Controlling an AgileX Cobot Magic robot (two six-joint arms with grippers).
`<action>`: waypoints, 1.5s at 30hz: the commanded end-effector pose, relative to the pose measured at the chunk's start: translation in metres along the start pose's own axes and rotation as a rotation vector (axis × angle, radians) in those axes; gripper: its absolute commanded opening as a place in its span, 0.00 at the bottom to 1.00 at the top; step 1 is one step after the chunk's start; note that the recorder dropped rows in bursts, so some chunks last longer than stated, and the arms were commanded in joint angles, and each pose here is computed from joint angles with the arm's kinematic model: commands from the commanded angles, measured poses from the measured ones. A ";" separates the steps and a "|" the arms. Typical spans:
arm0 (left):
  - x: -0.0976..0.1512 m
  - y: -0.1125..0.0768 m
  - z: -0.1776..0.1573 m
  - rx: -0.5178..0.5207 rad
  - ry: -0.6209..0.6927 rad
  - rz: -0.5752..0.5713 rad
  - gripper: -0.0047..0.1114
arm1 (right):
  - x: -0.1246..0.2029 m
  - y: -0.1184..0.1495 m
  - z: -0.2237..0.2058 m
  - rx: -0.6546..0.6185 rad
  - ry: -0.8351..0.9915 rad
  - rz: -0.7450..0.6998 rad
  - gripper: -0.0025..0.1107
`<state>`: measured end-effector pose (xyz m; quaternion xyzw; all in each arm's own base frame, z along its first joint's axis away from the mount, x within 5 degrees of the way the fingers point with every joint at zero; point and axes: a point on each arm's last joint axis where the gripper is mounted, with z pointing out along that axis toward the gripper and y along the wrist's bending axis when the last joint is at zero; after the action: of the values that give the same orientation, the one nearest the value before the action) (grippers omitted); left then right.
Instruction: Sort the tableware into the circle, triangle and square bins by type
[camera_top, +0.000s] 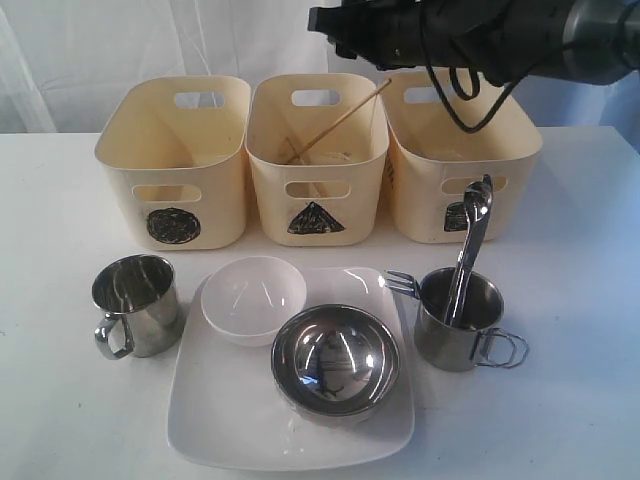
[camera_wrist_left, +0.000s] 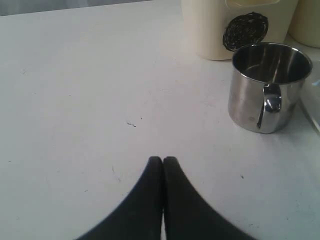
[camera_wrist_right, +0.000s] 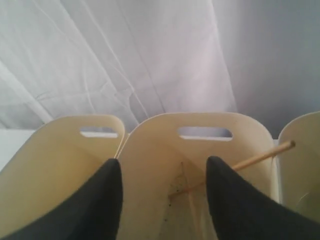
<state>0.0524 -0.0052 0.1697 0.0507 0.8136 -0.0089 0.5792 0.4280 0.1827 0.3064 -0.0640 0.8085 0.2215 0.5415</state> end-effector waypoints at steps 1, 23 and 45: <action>0.001 0.000 0.000 -0.001 -0.004 -0.008 0.04 | -0.014 0.009 -0.025 -0.079 0.082 -0.121 0.29; 0.001 0.000 0.000 -0.001 -0.004 -0.008 0.04 | -0.071 0.001 -0.160 0.077 0.244 -0.141 0.02; 0.001 0.000 0.000 -0.001 -0.004 -0.008 0.04 | 0.037 -0.026 -0.268 0.253 0.364 -0.085 0.02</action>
<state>0.0524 -0.0052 0.1697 0.0507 0.8136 -0.0089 0.5792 0.2105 0.0542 0.3570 -0.0678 0.9133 0.0784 0.3939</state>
